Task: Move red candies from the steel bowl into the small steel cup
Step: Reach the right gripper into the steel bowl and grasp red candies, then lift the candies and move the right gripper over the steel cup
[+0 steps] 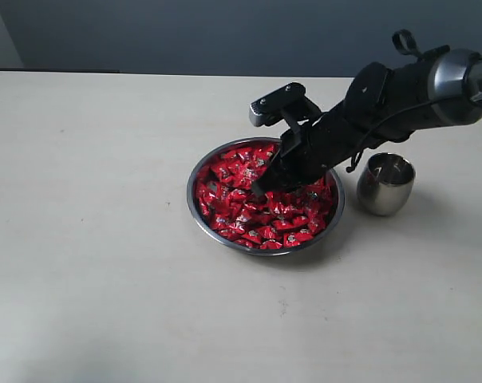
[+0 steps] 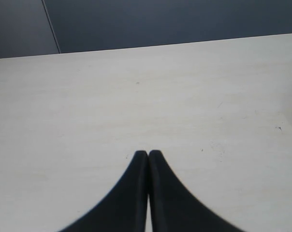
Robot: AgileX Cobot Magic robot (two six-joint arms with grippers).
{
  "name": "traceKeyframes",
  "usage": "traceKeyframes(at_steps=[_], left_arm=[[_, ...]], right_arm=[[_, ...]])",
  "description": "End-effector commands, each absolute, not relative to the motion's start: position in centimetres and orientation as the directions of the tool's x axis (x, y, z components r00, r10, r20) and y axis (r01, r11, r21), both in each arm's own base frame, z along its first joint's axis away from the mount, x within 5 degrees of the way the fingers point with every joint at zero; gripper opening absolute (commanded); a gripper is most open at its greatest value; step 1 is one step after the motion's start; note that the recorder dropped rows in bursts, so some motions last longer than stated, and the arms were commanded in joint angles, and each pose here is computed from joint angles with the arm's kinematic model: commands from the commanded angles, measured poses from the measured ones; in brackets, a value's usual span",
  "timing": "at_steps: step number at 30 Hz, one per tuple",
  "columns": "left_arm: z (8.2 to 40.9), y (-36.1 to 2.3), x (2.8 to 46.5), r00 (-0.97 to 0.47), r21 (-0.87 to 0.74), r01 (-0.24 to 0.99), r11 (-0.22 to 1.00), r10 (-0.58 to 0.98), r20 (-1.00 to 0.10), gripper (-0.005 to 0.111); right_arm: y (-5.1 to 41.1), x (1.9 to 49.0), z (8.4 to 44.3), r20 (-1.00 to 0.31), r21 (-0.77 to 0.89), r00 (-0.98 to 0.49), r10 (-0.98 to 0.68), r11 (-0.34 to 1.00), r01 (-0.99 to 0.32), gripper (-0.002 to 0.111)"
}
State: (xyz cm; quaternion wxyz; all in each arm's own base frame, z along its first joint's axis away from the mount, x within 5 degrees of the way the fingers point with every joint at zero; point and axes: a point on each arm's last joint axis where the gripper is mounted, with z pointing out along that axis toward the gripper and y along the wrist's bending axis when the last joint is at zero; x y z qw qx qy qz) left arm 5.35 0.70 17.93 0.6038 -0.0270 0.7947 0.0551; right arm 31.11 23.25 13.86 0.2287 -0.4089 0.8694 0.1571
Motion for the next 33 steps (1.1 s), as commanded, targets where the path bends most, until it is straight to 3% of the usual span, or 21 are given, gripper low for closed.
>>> traceKeyframes(at_steps=[1, 10, 14, 18, 28, 33], left_arm=[[18.3, 0.7, 5.3, -0.251, 0.055, -0.103, 0.993, 0.028, -0.967, 0.000], [18.3, 0.7, 5.3, -0.251, 0.055, -0.103, 0.993, 0.028, -0.967, 0.000], [18.3, 0.7, 5.3, -0.251, 0.055, -0.103, 0.993, 0.028, -0.967, 0.000], [18.3, 0.7, 5.3, -0.251, 0.055, -0.103, 0.993, 0.028, -0.967, 0.000], [18.3, 0.7, 5.3, -0.251, 0.055, -0.103, 0.993, 0.028, -0.967, 0.000], [18.3, 0.7, 5.3, -0.251, 0.055, -0.103, 0.993, 0.028, -0.967, 0.000]], right_arm=[[23.5, 31.2, 13.0, -0.516, 0.113, -0.591, -0.620, 0.635, -0.764, 0.022], [23.6, 31.3, 12.8, -0.519, 0.131, -0.612, -0.597, 0.652, -0.747, 0.021], [23.6, 31.3, 12.8, -0.522, 0.128, -0.611, -0.595, 0.653, -0.746, 0.000], [23.6, 31.3, 13.2, -0.530, 0.128, -0.610, -0.590, 0.655, -0.745, -0.001], [22.8, 30.6, 19.5, -0.634, 0.109, -0.543, -0.550, 0.632, -0.767, -0.001], [20.0, 30.8, 22.9, -0.654, 0.101, -0.569, -0.498, 0.688, -0.718, -0.001]])
